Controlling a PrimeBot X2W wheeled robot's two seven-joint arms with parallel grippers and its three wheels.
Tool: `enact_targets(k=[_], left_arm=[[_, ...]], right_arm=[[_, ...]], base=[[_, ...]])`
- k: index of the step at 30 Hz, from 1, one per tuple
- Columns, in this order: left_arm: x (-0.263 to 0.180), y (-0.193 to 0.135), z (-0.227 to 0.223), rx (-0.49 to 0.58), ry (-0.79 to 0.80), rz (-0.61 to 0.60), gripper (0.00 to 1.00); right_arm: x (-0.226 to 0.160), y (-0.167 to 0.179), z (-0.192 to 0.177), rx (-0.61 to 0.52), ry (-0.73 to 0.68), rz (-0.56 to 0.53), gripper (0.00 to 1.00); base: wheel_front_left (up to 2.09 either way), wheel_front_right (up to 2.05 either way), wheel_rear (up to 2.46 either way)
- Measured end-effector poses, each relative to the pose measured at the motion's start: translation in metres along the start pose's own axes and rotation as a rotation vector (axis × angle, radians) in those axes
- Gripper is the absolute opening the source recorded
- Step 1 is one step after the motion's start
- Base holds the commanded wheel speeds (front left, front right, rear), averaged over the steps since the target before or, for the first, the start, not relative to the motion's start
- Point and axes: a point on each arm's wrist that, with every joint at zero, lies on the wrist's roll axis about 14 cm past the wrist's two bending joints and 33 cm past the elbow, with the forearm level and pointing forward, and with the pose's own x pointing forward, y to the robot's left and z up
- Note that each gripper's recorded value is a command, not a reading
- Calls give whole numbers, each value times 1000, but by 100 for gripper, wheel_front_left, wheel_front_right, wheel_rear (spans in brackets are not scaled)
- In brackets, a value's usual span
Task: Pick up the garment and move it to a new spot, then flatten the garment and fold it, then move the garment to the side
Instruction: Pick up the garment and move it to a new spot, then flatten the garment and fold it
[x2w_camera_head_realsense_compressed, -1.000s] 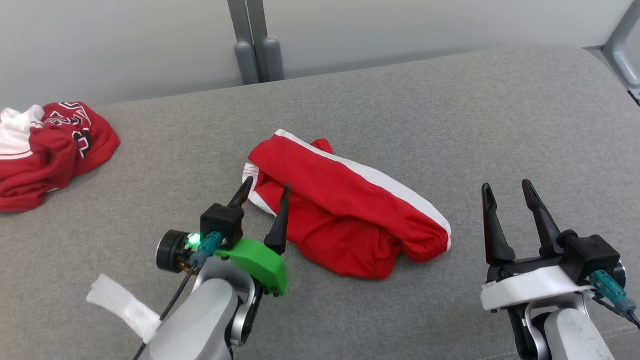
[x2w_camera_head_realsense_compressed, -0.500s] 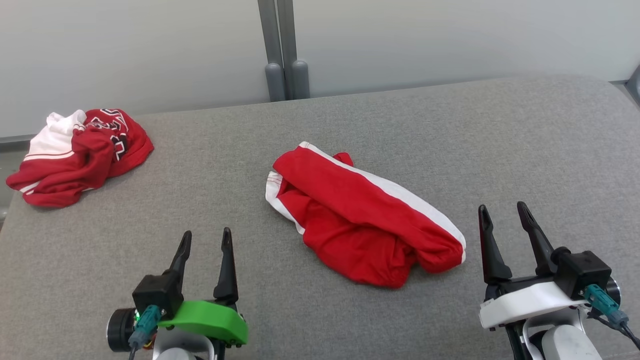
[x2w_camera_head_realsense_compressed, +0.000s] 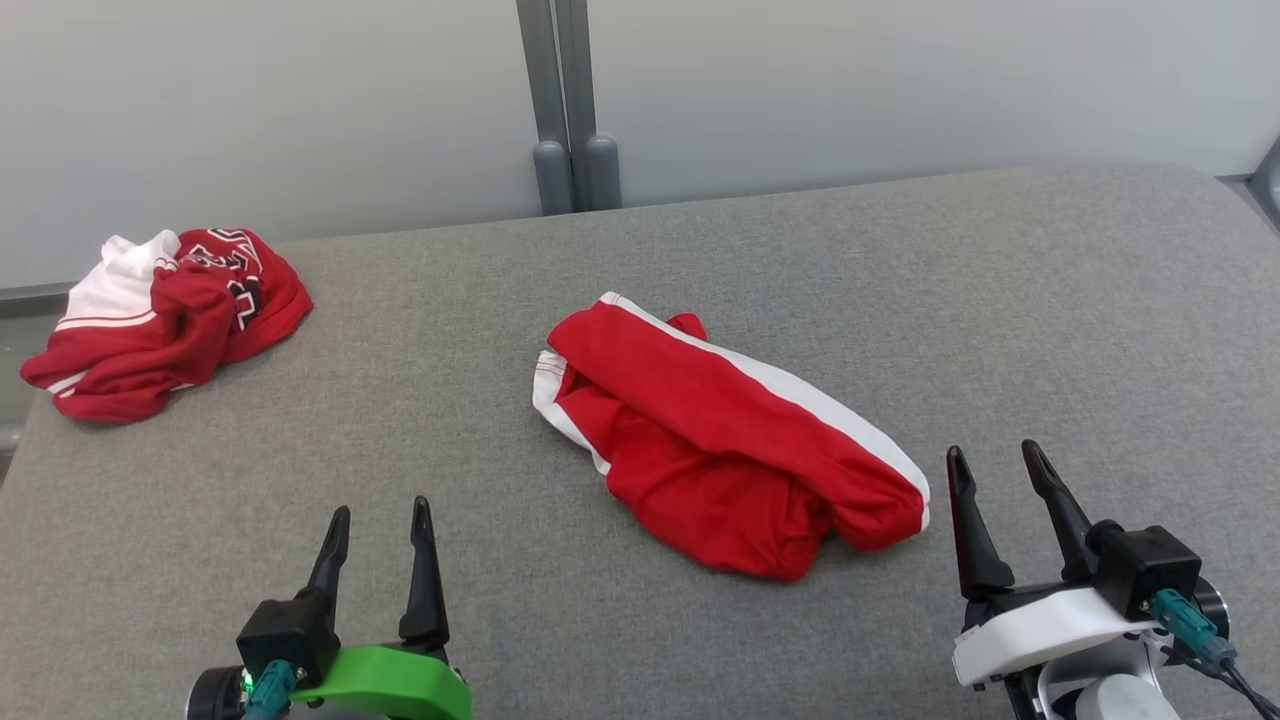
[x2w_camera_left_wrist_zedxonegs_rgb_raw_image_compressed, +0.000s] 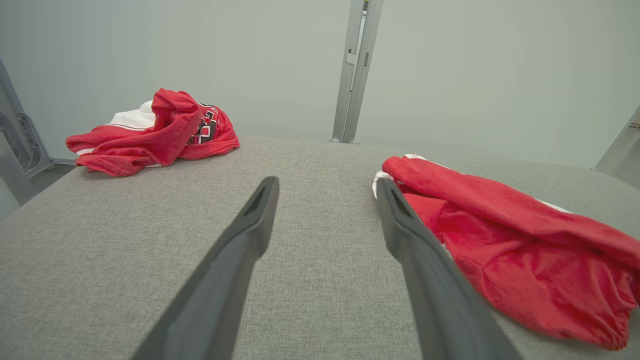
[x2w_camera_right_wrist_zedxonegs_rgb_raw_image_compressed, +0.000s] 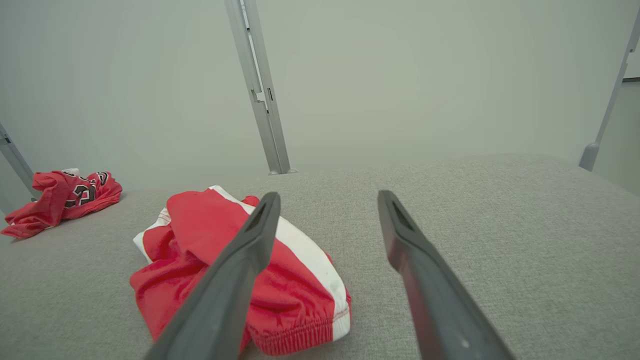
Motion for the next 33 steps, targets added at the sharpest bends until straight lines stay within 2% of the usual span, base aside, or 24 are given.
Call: enact_targets(k=[9,14,19,26,33], left_arm=[[-3,0,-7,0,17,-4,100],[-7,4,-9,-5,22,6,100],[-12,13,-9,-8,21,38,100],[-21,28,-7,-13,14,88,100],[-33,50,-5,-12,7,164,100]], right_arm=[[0,3,-2,-4,5,10,100],[4,19,-9,-24,28,62,100],[6,51,-40,-89,123,179,100],[31,79,-71,-221,214,310,100],[58,84,-97,-297,299,347,100]], base=[[0,0,0],[0,0,0],[0,0,0],[0,0,0],[0,0,0]])
